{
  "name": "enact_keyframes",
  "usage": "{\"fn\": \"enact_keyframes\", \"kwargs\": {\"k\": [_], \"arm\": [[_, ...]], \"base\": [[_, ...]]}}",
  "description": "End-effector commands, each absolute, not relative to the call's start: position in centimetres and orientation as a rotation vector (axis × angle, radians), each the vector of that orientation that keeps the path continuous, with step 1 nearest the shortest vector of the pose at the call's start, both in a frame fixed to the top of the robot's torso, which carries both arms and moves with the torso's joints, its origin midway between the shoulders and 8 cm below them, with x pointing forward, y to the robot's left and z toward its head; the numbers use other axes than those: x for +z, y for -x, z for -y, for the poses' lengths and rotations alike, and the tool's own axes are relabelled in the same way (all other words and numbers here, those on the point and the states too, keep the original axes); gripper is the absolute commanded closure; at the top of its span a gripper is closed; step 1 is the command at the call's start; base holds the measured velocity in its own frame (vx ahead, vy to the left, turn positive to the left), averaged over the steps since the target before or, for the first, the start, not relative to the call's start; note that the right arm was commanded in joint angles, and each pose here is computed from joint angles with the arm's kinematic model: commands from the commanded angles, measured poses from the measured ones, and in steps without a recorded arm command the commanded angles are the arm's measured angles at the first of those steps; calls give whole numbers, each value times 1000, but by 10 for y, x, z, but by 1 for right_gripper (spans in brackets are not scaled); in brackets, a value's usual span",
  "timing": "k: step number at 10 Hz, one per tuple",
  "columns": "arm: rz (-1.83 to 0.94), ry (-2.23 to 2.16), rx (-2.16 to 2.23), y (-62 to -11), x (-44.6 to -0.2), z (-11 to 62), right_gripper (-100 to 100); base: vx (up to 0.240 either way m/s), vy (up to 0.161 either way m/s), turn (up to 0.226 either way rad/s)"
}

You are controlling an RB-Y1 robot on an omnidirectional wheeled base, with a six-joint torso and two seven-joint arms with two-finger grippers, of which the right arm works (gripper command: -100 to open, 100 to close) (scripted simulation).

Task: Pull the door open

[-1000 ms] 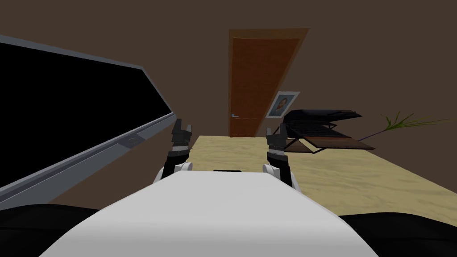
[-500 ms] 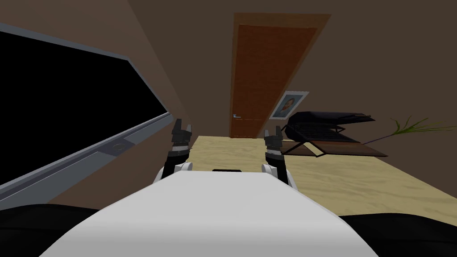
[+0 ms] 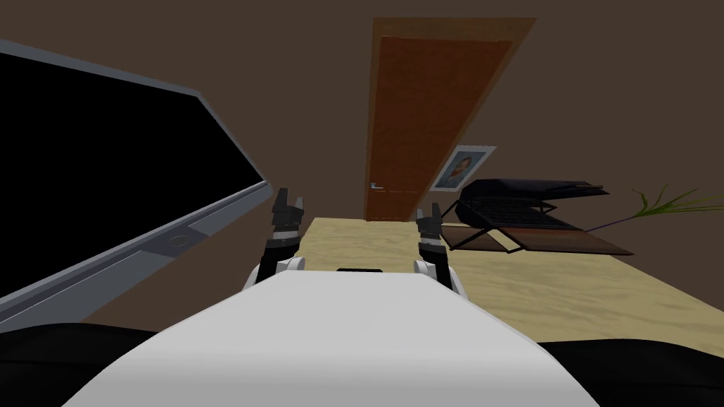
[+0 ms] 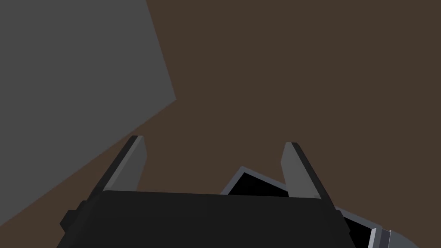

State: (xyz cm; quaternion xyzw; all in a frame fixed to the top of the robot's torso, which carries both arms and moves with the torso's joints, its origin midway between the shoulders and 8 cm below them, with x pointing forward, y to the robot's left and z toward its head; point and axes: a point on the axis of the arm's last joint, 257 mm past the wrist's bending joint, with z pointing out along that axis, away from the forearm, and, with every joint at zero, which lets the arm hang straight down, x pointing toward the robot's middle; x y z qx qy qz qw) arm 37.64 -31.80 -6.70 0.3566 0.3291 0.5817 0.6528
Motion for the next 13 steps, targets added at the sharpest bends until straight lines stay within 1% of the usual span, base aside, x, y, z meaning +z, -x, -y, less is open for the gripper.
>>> {"fn": "enact_keyframes", "kwargs": {"k": [1, 13], "arm": [[-759, -818, 1316, -379, -77, 320, -100], [-858, -893, 1285, -398, -151, 335, -100]], "base": [[94, 20, 6], [101, 29, 7]]}}
